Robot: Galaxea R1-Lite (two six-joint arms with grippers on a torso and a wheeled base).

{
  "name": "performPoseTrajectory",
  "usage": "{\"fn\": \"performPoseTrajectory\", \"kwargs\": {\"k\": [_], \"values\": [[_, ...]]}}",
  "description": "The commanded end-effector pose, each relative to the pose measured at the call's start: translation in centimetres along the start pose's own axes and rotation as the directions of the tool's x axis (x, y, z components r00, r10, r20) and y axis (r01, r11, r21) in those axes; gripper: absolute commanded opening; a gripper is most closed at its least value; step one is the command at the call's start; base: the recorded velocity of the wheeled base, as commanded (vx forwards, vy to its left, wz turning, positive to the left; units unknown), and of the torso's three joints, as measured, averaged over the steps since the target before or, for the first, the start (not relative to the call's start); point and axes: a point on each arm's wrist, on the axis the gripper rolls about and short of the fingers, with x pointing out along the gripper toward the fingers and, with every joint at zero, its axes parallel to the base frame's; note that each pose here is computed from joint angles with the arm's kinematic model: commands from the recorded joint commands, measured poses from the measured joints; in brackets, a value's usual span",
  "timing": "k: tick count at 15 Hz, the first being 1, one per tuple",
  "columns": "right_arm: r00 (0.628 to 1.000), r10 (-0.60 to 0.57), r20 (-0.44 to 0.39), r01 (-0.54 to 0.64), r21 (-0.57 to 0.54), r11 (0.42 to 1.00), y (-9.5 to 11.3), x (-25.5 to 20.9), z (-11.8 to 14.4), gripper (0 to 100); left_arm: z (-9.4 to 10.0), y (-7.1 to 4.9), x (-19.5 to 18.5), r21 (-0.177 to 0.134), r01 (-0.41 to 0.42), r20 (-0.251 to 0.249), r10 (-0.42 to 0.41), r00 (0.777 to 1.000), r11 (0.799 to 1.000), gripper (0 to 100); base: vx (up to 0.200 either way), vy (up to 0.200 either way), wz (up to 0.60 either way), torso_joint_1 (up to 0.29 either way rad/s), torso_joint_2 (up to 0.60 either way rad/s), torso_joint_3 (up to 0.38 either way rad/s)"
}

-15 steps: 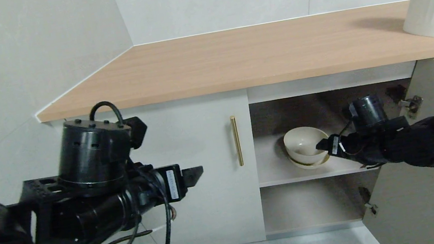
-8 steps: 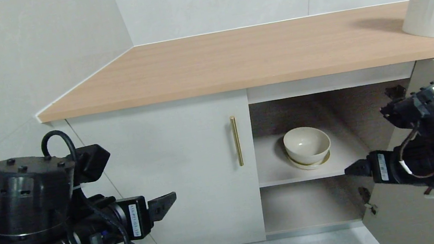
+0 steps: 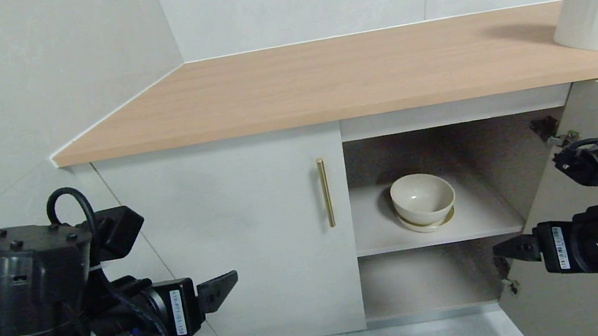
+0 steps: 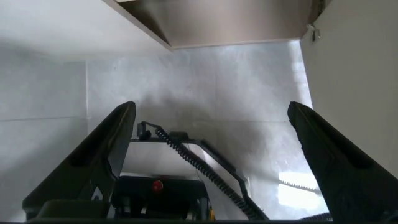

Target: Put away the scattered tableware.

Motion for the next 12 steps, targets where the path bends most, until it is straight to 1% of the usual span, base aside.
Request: {"fn": "performPoseTrajectory", "kwargs": {"k": [1, 5, 7, 12], "values": [[1.0, 0.01, -0.011, -0.01, -0.015, 1.0, 0.2, -0.1, -0.4, 100, -0.2, -0.1, 0.1, 0.005, 0.0, -0.009, 0.0, 1.0, 1.0, 100, -0.2, 0.0, 0.0, 0.022, 0.0, -0.007], [1.0, 0.01, -0.022, -0.01, -0.023, 1.0, 0.2, -0.3, -0.7, 100, -0.4, -0.1, 0.1, 0.007, 0.001, -0.014, -0.001, 1.0, 1.0, 100, -0.2, 0.0, 0.0, -0.001, 0.0, 0.006], [0.998, -0.003, -0.056, 0.001, -0.039, 0.999, 0.2, -0.5, -1.0, 100, -0.4, -0.1, 0.1, 0.007, 0.001, -0.014, -0.001, 1.0, 1.0, 100, -0.2, 0.0, 0.0, 0.002, 0.0, 0.0], [0.998, -0.004, -0.063, 0.0, -0.061, 0.998, 0.5, -0.6, -1.5, 100, -0.5, -0.1, 0.1, 0.011, 0.003, -0.017, -0.003, 1.0, 1.0, 100, -0.2, 0.0, 0.0, -0.001, 0.0, 0.003]]}}
